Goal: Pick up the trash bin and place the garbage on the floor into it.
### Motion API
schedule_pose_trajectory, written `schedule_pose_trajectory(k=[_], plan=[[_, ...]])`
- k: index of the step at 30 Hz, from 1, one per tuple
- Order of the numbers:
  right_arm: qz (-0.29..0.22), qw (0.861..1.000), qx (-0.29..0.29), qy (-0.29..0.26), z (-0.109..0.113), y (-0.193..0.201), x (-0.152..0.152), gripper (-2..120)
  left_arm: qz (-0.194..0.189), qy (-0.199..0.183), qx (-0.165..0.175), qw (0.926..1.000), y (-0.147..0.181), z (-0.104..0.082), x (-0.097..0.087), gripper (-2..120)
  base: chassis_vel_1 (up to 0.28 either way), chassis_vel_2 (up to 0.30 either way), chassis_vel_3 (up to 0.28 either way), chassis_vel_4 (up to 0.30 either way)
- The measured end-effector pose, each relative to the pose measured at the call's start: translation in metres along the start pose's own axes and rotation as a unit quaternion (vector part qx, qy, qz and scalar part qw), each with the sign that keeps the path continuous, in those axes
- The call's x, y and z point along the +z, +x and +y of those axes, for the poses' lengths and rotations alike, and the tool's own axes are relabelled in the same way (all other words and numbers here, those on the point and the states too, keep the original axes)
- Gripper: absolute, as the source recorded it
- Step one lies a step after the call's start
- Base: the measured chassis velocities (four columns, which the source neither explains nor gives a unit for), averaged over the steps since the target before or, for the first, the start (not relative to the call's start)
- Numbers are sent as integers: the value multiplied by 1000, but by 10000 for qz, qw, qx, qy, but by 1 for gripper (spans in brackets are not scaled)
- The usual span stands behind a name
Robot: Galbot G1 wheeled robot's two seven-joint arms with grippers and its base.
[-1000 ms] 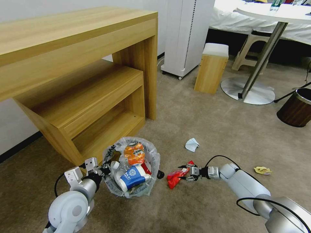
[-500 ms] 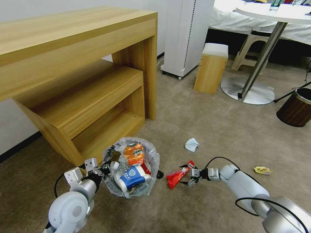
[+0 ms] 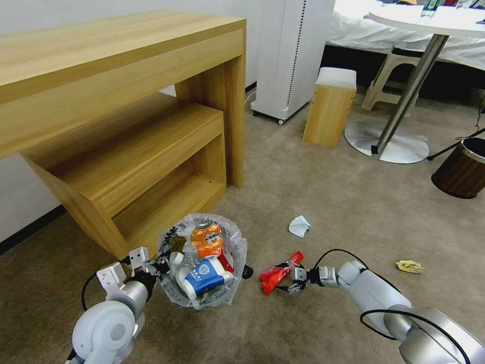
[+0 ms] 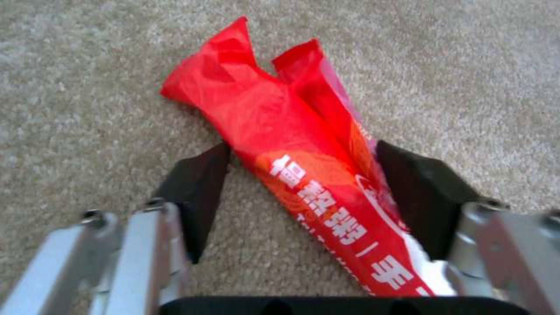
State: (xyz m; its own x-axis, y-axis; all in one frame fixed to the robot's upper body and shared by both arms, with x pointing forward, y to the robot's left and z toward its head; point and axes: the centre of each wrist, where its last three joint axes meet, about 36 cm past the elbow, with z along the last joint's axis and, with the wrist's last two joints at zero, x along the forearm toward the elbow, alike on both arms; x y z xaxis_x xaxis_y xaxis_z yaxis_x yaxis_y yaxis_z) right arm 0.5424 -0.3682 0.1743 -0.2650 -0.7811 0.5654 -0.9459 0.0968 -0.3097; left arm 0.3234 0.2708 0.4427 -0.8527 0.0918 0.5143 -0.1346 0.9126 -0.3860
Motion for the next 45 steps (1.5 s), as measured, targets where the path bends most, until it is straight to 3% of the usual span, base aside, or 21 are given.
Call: schedule_pose_trajectory(k=[6,11,18,27,35,41,45], plan=[[30,10000,16,-42,3,3,3,36,-26,5,-2,10000,0,0,0,0,0,0,0,0],[45,10000,8,-58,5,5,5,27,-34,6,-4,10000,0,0,0,0,0,0,0,0],[-8,9999,81,-108,7,9,7,1,-44,-4,-35,10000,-1,0,2,0,0,0,0,0],[-292,9987,261,-317,10,22,10,0,-6,-3,-116,9999,-8,5,4,0,0,0,0,0],[-575,9953,680,-380,6,79,10,0,75,-20,-163,9998,-18,8,7,0,0,0,0,0],[-1269,9854,1057,-412,-3,96,-21,0,121,-38,-183,9998,-21,7,11,0,0,0,0,0],[-1937,9732,1220,-223,-16,103,-66,0,146,-44,-180,9997,-23,6,14,0,0,0,0,0]])
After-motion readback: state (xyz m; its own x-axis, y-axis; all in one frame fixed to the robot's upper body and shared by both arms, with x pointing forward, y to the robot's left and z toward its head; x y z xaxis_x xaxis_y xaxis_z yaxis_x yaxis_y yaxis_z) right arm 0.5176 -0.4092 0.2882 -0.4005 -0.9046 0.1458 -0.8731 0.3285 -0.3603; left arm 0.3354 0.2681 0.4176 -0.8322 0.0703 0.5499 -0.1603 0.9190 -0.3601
